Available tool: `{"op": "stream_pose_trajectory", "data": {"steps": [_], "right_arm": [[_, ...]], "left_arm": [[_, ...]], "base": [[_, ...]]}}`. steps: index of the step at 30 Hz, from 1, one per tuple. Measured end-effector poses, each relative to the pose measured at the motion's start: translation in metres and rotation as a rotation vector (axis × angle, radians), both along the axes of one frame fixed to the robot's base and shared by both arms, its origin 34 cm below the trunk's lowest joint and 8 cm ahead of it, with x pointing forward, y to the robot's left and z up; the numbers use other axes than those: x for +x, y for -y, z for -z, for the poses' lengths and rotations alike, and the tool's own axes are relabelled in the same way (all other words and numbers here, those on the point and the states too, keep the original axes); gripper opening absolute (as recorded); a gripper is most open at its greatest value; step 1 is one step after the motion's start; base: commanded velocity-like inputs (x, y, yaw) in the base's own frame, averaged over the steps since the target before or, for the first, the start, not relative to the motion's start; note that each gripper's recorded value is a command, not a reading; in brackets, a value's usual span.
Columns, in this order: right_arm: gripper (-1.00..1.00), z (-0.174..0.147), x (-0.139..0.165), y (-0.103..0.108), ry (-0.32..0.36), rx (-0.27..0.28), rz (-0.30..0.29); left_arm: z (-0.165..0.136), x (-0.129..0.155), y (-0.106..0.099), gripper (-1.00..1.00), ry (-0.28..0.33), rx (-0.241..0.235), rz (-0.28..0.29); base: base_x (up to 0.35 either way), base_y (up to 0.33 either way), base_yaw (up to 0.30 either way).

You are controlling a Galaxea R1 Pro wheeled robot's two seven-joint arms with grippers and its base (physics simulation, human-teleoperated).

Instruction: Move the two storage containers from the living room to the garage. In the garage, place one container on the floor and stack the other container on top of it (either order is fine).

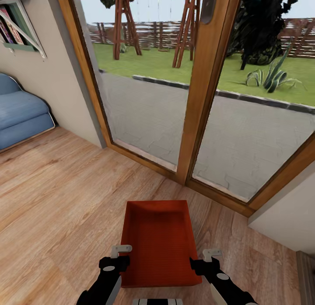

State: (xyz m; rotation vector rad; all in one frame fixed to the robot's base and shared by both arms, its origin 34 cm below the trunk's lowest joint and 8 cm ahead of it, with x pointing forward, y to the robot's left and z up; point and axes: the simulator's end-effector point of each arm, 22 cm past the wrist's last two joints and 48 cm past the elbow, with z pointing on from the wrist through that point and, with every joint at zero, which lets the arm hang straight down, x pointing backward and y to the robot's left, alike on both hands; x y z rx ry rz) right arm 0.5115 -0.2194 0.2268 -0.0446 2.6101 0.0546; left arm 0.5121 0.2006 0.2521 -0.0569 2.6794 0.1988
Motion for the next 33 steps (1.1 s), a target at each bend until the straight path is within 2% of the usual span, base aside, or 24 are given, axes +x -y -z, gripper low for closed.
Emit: {"op": "stream_pose_trajectory", "data": {"steps": [19, 26, 33], "right_arm": [[1.00, 0.011, -0.009, 0.000, -0.026, 0.000, -0.001], [1.00, 0.005, 0.007, -0.001, 0.010, 0.004, -0.001], [1.00, 0.007, 0.006, -0.001, 0.007, 0.005, -0.001]], "left_arm": [[0.011, -0.009, 0.000, 1.00, -0.026, 0.000, 0.000], [0.015, -0.013, 0.000, 1.00, -0.038, 0.000, 0.000], [0.020, -0.017, 0.000, 1.00, -0.050, -0.001, -0.001]], "base": [[0.000, 0.000, 0.000], [0.000, 0.000, 0.000], [0.000, 0.000, 0.000]]}}
